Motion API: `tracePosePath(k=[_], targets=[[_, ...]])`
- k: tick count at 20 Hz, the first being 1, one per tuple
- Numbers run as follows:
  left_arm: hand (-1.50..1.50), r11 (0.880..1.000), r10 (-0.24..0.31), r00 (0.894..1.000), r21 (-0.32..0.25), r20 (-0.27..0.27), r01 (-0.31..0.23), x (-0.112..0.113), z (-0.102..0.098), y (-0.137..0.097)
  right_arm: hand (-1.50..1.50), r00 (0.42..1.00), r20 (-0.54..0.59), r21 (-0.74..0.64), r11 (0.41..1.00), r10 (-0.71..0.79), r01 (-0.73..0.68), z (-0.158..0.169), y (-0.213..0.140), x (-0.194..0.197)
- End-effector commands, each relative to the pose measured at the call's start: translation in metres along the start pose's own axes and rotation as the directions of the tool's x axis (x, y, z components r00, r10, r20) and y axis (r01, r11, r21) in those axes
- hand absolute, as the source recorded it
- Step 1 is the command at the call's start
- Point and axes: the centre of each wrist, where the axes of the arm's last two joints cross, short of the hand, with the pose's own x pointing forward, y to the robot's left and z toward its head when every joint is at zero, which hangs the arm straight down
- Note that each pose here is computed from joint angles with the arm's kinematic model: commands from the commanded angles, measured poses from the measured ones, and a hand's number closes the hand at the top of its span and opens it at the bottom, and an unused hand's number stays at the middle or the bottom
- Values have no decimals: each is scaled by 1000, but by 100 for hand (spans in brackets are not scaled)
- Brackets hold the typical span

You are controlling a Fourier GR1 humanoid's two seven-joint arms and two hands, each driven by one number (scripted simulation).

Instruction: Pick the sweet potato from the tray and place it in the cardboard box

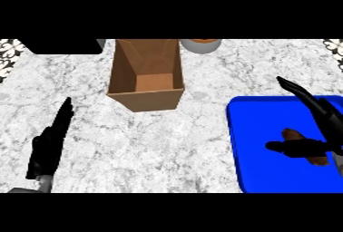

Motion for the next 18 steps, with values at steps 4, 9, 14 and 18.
tracePosePath(k=[4, 9, 14, 18], targets=[[0, 1000, -15, 1000, -11, 0, 15, -10, -5, -5, -150, 962, 95, 174, 947, 257, -270, 22, -42, -4], [0, 999, -26, 1000, -24, 3, 26, -5, 2, 12, -150, 813, 106, 350, 744, 572, -569, 12, -80, 24], [0, 999, -35, 999, -1, 18, 35, -1, -4, 2, -150, 656, 100, 601, 480, 748, -639, 6, -94, 51], [0, 1000, -27, 999, -2, 20, 27, 1, -1, -3, -150, 574, 99, 712, 346, 813, -612, 20, -68, 54]])
